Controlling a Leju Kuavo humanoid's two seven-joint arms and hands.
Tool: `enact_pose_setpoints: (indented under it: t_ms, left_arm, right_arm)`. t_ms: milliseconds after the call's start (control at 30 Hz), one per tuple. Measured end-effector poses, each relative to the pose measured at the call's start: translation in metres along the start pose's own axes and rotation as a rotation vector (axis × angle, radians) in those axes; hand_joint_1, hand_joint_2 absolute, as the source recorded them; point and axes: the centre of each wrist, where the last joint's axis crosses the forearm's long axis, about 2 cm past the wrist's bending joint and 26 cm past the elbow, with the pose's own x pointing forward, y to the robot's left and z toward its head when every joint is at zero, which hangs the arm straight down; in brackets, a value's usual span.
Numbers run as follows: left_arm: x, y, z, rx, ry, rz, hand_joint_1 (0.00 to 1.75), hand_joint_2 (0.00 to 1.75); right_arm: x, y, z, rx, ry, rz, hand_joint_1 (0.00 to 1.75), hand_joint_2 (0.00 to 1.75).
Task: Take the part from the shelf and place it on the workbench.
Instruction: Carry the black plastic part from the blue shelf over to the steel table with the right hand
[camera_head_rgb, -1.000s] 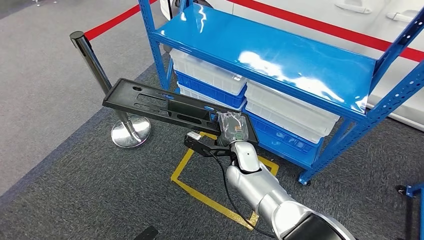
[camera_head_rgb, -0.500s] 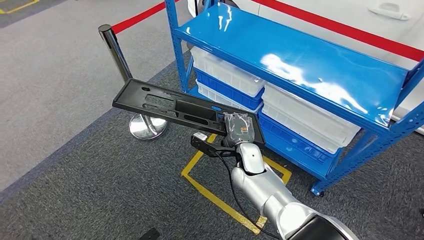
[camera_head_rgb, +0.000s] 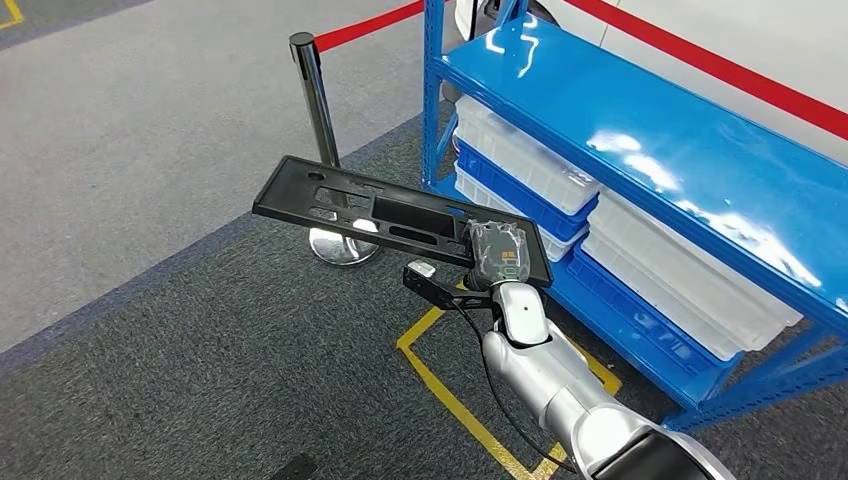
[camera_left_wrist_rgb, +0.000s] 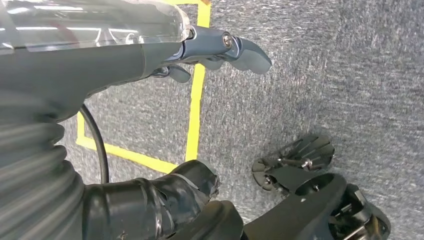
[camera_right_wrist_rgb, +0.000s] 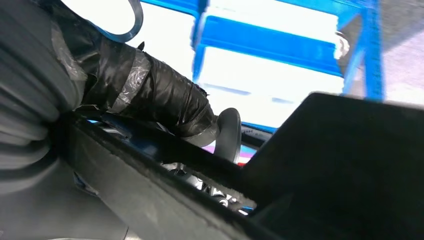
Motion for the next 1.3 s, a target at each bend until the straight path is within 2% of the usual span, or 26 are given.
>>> enact_pose_setpoints:
  t_ms: [1300]
  left_arm:
    - [-0.006,0.000,0.002,0.009,0.010,0.009,0.00,1.75]
  right_arm:
    - [-0.034,0.008,0.018,0.001,0.055,0.037,1.75,1.75]
